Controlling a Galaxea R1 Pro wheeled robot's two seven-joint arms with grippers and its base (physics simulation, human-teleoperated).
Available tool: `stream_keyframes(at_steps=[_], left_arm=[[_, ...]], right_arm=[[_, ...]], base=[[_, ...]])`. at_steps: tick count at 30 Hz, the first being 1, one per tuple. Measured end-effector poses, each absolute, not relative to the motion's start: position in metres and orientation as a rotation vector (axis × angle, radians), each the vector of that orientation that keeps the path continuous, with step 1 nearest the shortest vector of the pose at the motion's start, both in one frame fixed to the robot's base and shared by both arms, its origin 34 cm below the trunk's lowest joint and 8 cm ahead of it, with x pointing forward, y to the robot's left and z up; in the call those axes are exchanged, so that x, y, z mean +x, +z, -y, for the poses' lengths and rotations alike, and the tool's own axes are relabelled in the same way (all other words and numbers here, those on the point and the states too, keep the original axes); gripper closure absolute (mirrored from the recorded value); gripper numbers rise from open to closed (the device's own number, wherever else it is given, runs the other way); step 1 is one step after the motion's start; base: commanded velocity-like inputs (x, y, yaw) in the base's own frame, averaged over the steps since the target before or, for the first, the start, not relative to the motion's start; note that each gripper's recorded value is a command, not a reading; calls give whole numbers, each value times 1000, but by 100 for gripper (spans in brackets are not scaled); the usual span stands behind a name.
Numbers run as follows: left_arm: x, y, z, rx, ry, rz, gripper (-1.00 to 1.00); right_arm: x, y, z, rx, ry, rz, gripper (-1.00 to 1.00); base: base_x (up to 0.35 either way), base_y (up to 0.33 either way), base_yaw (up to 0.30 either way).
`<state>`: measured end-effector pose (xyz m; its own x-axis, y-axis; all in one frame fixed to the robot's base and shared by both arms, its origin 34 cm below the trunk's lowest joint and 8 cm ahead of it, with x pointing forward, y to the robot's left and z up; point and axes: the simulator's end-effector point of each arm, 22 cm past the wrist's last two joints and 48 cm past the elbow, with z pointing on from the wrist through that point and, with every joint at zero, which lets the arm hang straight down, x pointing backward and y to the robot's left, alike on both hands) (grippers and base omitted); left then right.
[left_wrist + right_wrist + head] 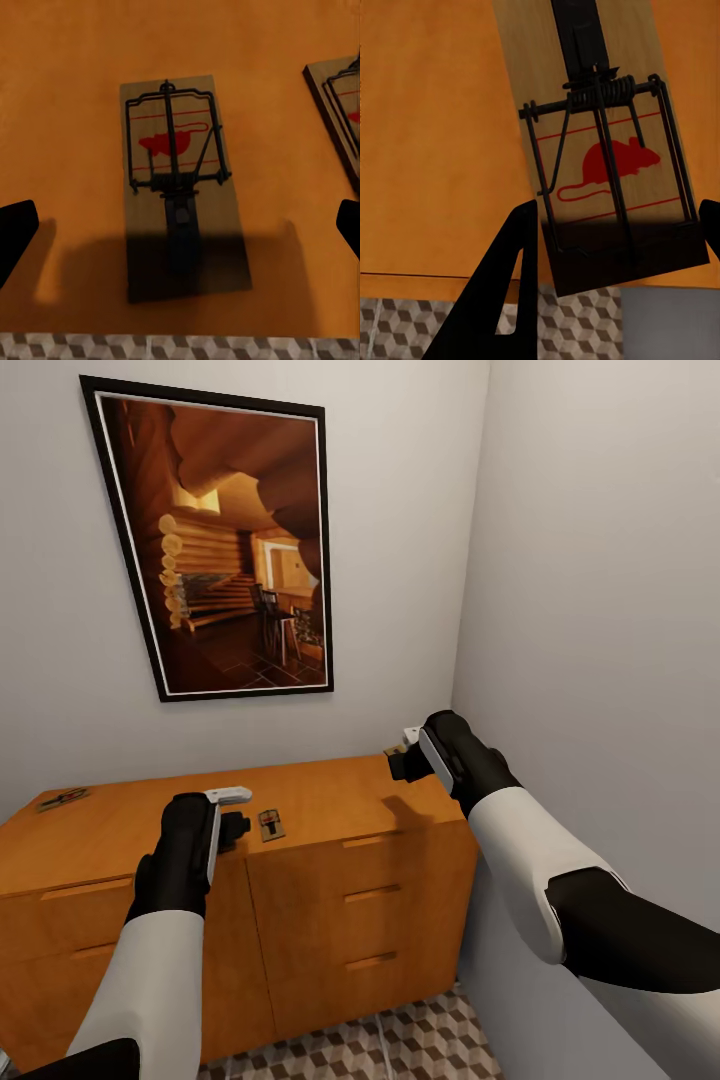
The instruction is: Take the four mousetraps from the cabinet in the bathroom and place them on the bathroom floor. Make sure all four end up on the same floor surface, and ensure that at least two of them are either under or directly next to the same bathroom sink.
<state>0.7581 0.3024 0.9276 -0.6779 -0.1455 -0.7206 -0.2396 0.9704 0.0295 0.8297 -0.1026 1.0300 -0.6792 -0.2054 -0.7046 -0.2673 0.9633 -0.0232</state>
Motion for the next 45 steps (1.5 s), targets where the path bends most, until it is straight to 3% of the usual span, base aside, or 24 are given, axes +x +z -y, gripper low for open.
stream_keyframes(at_steps=[45], left_arm=[[757,915,-299,-257,154,-2362,-100]], right_arm=[[829,1025,104,-332,100,-2350,100]], base=[[0,0,0]])
